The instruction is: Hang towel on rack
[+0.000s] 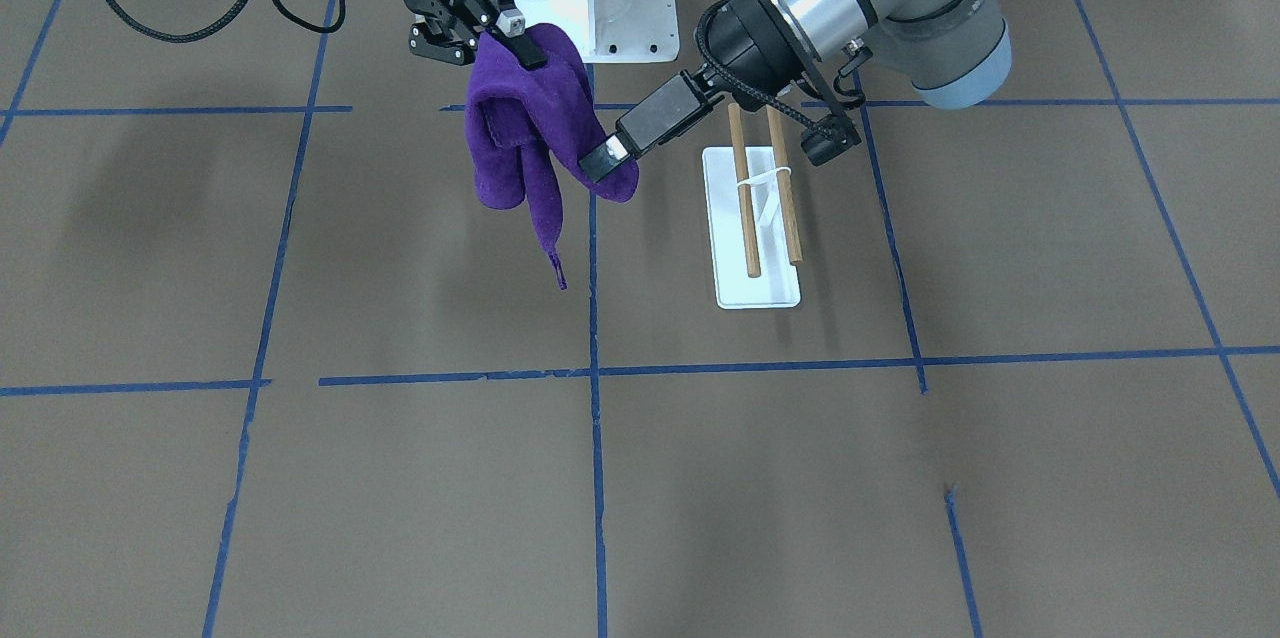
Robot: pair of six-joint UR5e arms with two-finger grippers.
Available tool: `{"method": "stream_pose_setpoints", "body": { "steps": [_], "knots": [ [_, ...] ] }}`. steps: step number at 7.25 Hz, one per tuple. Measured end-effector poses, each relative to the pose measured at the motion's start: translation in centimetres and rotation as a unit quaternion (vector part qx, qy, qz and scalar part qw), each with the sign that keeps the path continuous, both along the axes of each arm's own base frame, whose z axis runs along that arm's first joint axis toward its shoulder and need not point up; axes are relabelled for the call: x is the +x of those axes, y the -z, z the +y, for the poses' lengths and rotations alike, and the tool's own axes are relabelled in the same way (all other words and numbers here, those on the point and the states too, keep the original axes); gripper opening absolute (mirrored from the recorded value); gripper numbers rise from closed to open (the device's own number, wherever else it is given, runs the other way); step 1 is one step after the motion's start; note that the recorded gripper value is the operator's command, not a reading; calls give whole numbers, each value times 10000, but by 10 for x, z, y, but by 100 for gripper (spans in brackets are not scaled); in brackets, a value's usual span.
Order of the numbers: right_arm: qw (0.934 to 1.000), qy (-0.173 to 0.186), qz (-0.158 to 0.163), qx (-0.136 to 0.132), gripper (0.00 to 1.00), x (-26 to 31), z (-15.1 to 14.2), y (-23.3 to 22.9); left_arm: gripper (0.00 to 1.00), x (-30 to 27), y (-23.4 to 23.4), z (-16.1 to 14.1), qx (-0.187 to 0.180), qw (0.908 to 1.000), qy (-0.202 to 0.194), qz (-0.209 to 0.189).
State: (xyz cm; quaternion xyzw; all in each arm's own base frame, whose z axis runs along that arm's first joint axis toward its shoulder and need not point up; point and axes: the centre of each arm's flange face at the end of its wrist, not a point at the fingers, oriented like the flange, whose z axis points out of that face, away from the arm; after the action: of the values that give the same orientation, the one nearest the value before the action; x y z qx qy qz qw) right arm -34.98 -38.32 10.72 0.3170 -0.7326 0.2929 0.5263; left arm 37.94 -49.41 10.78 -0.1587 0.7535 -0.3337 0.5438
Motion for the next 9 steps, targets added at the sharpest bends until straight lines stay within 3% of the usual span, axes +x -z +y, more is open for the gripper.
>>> {"method": "stream_pose_setpoints", "body": {
  "steps": [2,3,4,9],
  "knots": [
    [10000,19,-10,5,0,-1,2,0,20,-1,1,1,14,10000,-1,11],
    [10000,21,-13,6,0,-1,2,1,4,-1,2,1,27,10000,-2,16],
    [10000,23,-18,9,0,-1,2,1,0,-2,2,2,39,10000,-4,21],
    [10000,22,-33,16,0,1,3,2,0,-6,4,2,39,10000,6,46]
  ]
}}
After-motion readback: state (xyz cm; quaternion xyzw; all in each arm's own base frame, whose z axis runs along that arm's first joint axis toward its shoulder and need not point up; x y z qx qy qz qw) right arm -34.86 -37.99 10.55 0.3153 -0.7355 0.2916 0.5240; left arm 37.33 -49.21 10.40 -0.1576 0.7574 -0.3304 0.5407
